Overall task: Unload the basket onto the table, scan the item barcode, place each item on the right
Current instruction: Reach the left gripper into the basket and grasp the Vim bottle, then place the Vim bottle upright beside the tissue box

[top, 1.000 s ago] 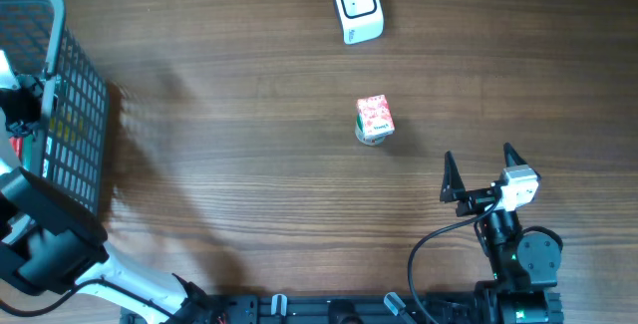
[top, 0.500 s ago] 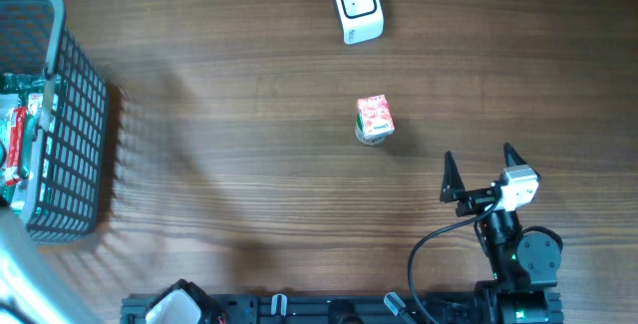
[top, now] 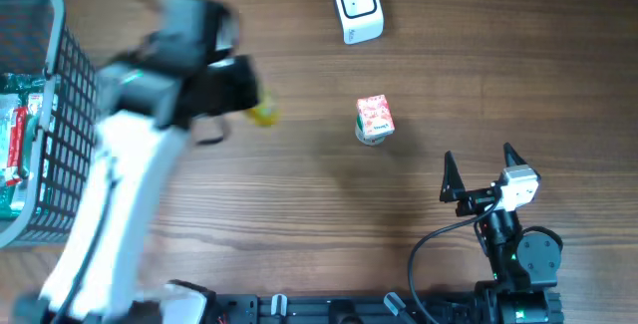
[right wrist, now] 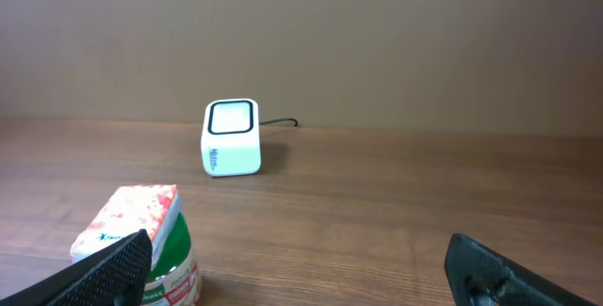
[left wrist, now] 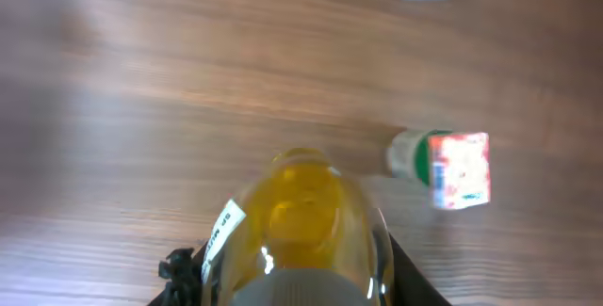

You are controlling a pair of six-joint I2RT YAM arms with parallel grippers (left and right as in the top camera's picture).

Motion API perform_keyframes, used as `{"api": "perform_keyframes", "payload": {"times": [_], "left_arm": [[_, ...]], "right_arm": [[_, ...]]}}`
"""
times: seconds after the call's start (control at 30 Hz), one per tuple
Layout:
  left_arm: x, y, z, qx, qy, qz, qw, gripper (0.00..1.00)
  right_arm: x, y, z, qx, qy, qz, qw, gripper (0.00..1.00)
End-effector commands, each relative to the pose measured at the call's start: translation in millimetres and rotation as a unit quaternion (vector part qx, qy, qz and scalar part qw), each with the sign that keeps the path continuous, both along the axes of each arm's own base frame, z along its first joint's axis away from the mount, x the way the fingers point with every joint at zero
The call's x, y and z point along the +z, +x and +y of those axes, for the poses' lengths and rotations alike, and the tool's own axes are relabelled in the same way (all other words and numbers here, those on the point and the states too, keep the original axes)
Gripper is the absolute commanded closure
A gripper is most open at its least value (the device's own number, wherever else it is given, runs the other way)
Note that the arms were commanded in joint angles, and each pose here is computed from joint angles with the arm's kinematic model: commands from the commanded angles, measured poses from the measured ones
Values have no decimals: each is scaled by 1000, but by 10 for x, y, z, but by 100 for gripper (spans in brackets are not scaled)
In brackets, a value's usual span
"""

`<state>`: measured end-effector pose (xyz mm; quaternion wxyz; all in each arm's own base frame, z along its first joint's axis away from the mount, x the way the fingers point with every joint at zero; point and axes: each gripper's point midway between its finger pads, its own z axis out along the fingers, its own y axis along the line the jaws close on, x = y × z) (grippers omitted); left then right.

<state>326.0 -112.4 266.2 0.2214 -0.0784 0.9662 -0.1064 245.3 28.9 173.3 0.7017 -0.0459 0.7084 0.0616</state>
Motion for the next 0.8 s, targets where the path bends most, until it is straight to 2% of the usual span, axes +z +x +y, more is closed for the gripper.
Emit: {"api": "perform_keyframes", "payload": {"times": [0.0,0.03,0.13,0.2,0.3,0.43,0.47,0.5,0.57,0.63,0.67,0.7,0.77], "left_arm": [[-542,284,-577,18,24,32,999,86],[-701,363,-658,53,40,32,997,94],[-952,461,-784,114,66,23,991,88],[-1035,535,-888,143,65,5,988,91],[-1271,616,-1157,134,64,-3,989,94],[-1612,667,-1217,162,90,-2,983,92],[-1616,674,-1225,162,89,-3,983,85],[-1614,680,-1231,162,87,-4,983,83],[-1626,671,-1236,161,88,-1,983,52],[-1635,653,-1253,158,89,0,983,13],[-1639,637,-1278,153,88,2,984,4],[-1627,635,-1286,145,91,1,985,0],[-1508,658,-1298,127,89,-11,988,0]], "right_arm": [[15,0,-7,-2,3,-3,1000,0],[15,1,-7,-2,3,-3,1000,0],[15,1,-7,-2,3,-3,1000,0],[15,1,-7,-2,3,-3,1000,0],[15,1,-7,-2,3,-3,1000,0],[15,0,-7,-2,3,-3,1000,0],[15,0,-7,-2,3,-3,1000,0],[15,0,-7,-2,3,-3,1000,1],[15,0,-7,-2,3,-3,1000,0],[15,0,-7,-2,3,-3,1000,0],[15,1,-7,-2,3,-3,1000,0],[15,1,-7,-2,3,-3,1000,0],[15,1,-7,-2,3,-3,1000,0]]}}
